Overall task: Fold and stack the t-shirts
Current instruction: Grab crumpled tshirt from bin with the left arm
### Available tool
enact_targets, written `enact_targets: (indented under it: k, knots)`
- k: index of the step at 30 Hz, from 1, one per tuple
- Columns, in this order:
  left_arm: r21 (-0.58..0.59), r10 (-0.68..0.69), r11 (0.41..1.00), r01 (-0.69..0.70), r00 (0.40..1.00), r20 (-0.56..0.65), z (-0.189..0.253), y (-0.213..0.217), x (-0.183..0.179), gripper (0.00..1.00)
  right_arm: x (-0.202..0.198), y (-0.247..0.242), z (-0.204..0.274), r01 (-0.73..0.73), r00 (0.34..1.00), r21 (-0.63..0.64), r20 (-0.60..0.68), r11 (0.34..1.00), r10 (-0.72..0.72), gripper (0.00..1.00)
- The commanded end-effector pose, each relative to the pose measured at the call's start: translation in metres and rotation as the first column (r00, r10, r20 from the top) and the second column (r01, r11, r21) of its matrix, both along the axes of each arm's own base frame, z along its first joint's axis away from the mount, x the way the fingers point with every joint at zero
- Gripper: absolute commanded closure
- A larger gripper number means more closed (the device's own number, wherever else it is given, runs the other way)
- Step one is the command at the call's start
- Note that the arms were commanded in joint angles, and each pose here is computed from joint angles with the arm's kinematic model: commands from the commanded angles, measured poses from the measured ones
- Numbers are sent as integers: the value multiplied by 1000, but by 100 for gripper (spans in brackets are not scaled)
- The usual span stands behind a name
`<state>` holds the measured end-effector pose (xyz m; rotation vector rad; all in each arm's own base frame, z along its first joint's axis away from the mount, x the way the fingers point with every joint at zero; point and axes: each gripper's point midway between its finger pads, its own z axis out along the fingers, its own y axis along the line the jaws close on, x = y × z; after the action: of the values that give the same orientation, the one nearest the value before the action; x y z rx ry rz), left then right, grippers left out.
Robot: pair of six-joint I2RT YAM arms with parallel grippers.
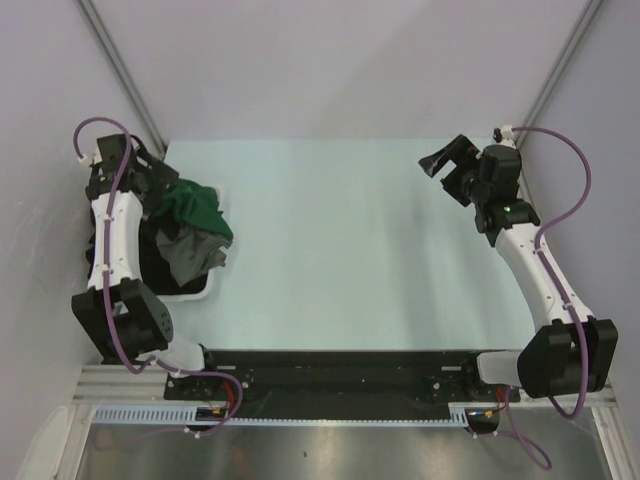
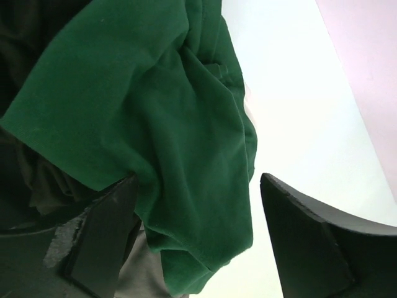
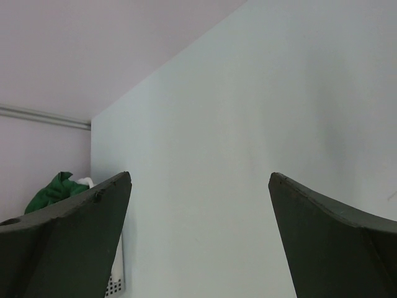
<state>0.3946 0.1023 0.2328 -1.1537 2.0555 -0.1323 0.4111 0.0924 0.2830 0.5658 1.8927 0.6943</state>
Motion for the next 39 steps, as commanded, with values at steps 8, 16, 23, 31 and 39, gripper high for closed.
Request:
enact_targets:
  k: [8,16,23,31,39]
  knots:
    - [-28,82,996,-83,996,-19,-22,9,1,39,7,-17,33,72,993,-50,94,996,-67,0]
    - [57,66,996,-65,998,-14,1,17,-6,100,16,-10,37,50,992,-30,115,998,-47,0]
    - [167,-18,986,-1,994,108,69,19,-7,100,23,-1,50,20,988,-18,156,1000,-17,0]
    - [271,-111,962,27,948,297,176,9,-18,100,26,32,52,-81,981,39,180,996,72,0]
    - [370,-168,929,-1,890,424,251,-3,-58,100,15,52,65,-91,974,76,214,993,73,0]
